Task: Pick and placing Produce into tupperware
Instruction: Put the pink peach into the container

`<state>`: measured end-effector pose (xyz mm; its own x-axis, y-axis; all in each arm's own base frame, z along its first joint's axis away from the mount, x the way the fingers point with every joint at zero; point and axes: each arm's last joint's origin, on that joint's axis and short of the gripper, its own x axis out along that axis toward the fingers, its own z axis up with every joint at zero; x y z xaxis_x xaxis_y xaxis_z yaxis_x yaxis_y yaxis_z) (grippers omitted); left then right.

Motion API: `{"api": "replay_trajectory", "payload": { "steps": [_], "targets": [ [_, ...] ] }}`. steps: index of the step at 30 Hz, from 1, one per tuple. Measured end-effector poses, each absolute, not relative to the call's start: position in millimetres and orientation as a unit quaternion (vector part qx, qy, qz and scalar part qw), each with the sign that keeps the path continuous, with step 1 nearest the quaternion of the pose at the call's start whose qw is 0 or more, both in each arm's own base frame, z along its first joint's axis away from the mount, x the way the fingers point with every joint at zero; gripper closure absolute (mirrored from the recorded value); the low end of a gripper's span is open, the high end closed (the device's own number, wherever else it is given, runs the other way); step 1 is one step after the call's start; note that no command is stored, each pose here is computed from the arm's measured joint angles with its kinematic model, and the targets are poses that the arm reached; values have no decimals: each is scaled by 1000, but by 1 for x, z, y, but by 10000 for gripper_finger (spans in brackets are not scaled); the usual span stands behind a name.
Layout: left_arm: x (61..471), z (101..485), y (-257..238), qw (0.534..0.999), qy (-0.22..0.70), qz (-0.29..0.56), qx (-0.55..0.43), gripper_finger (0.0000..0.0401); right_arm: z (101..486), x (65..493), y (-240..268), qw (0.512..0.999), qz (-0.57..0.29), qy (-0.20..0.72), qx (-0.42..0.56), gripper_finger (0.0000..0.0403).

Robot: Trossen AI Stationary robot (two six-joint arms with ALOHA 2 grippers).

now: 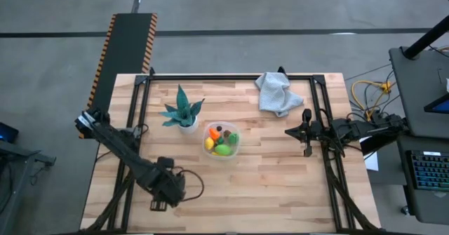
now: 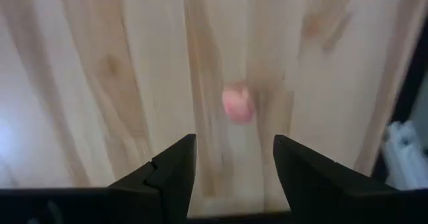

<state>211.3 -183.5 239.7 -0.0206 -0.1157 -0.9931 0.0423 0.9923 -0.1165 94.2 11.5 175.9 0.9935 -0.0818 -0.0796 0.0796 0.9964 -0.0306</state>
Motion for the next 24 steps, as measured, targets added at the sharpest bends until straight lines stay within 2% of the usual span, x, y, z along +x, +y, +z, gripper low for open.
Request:
{"api": "replay_trajectory", "payload": {
  "steps": [5,11,18,24],
  "targets": [
    [205,217,-189,677,735,-30,-26,217,176,94,11,998,-52,39,-13,394],
    [208,202,-196,669,741,-30,-48,216,176,94,11,998,-54,38,-12,394],
    [213,185,-202,682,728,-26,-66,215,177,94,11,998,-54,36,-12,394],
    [208,166,-200,661,747,-17,-75,215,177,94,11,998,-54,36,-12,394]
  ]
}}
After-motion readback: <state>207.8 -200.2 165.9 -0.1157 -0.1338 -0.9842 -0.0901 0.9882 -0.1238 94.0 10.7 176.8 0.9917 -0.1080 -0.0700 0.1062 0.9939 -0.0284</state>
